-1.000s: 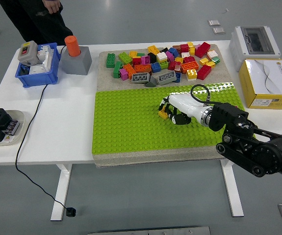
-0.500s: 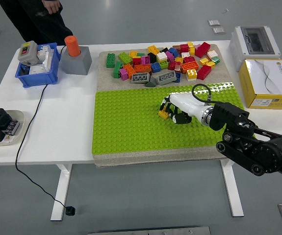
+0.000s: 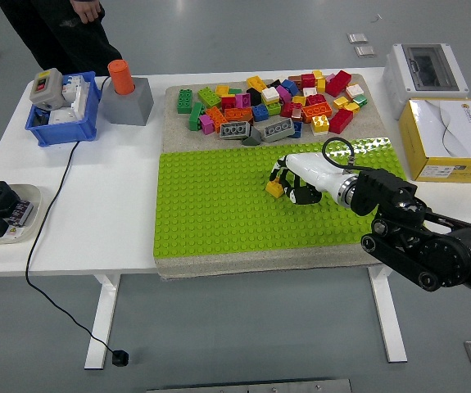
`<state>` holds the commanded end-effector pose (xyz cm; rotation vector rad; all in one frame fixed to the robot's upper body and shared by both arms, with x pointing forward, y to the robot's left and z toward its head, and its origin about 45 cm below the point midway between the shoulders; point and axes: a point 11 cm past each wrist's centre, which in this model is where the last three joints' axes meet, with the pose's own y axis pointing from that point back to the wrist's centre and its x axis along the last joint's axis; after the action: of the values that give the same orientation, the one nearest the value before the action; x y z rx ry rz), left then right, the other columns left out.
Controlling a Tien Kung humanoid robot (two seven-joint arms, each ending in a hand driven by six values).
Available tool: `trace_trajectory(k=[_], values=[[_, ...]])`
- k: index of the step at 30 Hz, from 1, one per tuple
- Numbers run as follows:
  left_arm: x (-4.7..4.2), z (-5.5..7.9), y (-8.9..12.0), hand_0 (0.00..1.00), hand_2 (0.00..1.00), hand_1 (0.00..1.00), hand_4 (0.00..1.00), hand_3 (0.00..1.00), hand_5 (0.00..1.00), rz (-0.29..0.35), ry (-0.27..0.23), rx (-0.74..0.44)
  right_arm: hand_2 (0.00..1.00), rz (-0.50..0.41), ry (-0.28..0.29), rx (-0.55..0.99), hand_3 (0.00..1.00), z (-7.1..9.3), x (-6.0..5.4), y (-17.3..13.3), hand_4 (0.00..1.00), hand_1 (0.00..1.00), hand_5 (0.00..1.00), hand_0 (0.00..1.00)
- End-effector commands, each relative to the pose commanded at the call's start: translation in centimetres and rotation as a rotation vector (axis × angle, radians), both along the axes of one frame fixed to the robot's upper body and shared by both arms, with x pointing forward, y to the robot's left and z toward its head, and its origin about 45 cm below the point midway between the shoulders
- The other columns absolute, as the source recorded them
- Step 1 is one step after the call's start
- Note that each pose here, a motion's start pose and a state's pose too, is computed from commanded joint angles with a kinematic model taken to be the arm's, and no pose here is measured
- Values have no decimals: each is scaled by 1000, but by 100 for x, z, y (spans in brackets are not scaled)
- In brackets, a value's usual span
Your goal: Pick up the button,place it on the desk,press the button,press the button
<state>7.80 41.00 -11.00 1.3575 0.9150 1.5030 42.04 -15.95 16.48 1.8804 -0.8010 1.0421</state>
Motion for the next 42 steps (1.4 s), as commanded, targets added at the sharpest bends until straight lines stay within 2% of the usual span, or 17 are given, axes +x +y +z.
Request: trace_trajectory(k=[10, 17, 22, 32, 37, 42], values=[[-6, 3, 12, 669, 690, 647, 747, 763, 488, 2, -3, 3, 592, 29, -6, -5, 665, -4, 1, 162, 347, 415, 103, 297], [-12, 4, 21, 670, 688, 647, 748, 762, 488, 8, -6, 5, 591, 22, -19, 27, 666, 129, 3, 123, 368, 413, 126, 297], [-2, 7, 24, 669, 689, 646, 748, 762, 489, 6, -8, 7, 590, 21, -21, 35, 667, 162, 2, 122, 370, 412, 127, 295], [-1, 7, 22, 668, 688, 646, 747, 761, 487, 6, -9, 6, 588, 12, 4, 45, 667, 129, -18, 124, 372, 412, 133, 292], [-5, 2, 10, 668, 687, 646, 746, 761, 486, 3, -6, 3, 582, 12, 41, 64, 649, 57, -57, 171, 373, 409, 136, 289], [31, 9, 12, 669, 687, 646, 746, 760, 486, -2, -12, 4, 578, 8, 65, 77, 636, -8, -100, 191, 372, 409, 140, 290]])
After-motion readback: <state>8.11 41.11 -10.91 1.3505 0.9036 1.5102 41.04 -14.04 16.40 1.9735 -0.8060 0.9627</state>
